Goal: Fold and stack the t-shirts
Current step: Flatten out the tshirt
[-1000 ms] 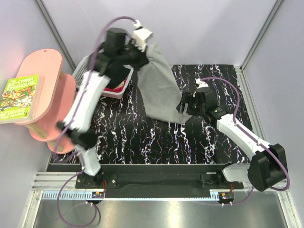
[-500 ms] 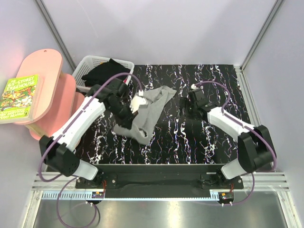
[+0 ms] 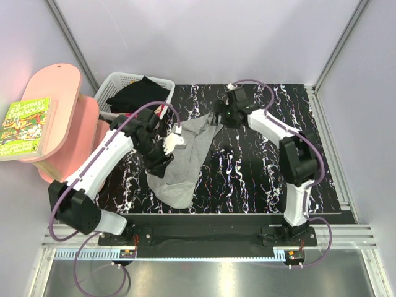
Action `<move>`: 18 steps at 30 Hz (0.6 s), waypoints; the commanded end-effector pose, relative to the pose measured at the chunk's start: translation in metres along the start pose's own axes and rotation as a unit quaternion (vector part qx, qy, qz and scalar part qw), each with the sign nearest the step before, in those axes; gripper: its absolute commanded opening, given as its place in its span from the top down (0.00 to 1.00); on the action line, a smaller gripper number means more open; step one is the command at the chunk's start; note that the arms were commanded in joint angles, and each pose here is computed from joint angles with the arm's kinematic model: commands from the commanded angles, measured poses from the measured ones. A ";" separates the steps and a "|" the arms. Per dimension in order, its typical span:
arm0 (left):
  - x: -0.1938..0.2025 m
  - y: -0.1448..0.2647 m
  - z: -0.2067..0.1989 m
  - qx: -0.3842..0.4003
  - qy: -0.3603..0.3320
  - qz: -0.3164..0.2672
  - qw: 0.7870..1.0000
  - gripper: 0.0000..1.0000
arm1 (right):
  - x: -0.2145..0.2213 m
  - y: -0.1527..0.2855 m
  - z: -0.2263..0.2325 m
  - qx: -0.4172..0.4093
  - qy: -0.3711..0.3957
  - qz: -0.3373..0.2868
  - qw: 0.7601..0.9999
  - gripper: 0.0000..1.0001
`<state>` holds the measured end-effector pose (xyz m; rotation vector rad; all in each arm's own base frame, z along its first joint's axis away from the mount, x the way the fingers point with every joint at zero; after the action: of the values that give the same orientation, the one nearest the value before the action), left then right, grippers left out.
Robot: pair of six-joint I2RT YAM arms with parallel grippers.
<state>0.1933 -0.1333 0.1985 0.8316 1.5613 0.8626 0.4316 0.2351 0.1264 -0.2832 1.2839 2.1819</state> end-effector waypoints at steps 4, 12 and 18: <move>0.021 -0.033 0.019 -0.036 0.088 0.033 0.995 0.57 | 0.013 -0.031 0.075 -0.073 0.167 0.021 0.983 0.21; 0.022 -0.065 0.041 -0.001 0.128 0.056 0.990 0.62 | 0.042 -0.061 0.087 -0.087 0.241 0.065 0.965 0.17; 0.009 -0.055 0.025 0.033 0.118 0.021 0.992 0.62 | 0.045 -0.087 0.080 -0.062 0.267 0.068 0.959 0.20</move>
<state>0.2162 -0.1381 0.1191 0.8978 1.7821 1.0659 0.4381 0.3508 0.0809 -0.8266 1.4578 2.4345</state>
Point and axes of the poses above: each gripper's point midway between its finger pads, its own y axis back along the fingers, its own z axis along the line the jaws close on, x = y × z, the point moved 3 cm from there along y, back along the fingers, and after that the axes turned 15 degrees about -y, right-handed, at the moved point
